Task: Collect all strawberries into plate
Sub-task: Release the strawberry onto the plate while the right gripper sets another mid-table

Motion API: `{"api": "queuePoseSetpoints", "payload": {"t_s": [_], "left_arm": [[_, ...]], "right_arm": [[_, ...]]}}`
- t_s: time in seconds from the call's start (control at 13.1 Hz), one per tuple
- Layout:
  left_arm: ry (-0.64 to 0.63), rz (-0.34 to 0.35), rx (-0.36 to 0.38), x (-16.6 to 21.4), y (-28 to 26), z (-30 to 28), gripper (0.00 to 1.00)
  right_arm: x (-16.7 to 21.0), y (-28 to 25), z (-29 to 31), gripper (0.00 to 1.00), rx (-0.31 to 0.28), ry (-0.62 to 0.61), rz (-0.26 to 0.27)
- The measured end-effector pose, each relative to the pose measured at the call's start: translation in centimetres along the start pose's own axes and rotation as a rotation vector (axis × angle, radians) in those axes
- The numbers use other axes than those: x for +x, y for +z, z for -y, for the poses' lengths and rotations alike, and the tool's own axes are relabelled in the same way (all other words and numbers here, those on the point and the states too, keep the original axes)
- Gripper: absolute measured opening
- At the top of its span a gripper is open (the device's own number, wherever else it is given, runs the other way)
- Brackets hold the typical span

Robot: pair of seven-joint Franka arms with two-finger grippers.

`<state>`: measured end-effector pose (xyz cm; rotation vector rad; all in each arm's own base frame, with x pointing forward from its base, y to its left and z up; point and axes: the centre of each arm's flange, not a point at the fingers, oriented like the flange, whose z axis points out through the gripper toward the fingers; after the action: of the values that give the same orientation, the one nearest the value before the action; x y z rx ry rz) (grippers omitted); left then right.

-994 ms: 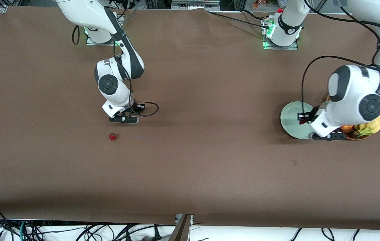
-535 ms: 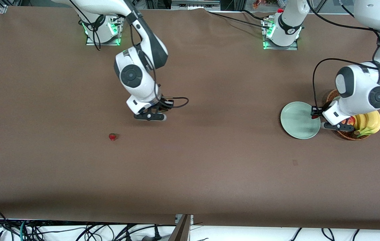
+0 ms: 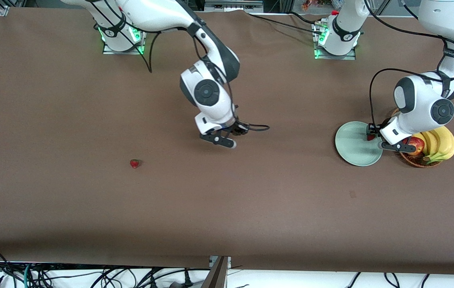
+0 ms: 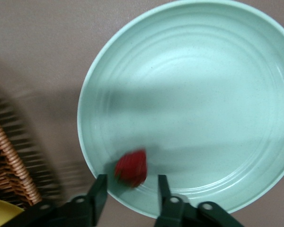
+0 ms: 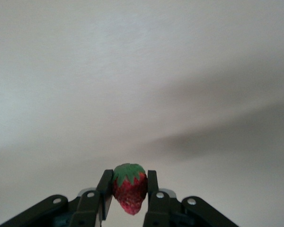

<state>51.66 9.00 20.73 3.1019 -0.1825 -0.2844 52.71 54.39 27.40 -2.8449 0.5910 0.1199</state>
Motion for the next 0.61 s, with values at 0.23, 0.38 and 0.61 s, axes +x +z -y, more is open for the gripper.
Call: {"api": "queuePoseSetpoints", "payload": {"t_s": [0.23,0.38,0.61], "left_arm": [[0.008,-0.003,-0.003,1.4,-2.2,0.0,0.91],[0.018,0.030,-0.023,3.0,-6.3,-0.1,1.00],[0.027,0.029,-0.041,4.1,-13.8,-0.5,1.00]], "right_arm": [[-2.6,3.4,3.2,0.33,0.138,0.152,-0.058],[-4.7,6.2,3.8,0.33,0.191,0.200,-0.075],[-6.8,8.5,4.2,0.40,0.237,0.249,-0.082]]}}
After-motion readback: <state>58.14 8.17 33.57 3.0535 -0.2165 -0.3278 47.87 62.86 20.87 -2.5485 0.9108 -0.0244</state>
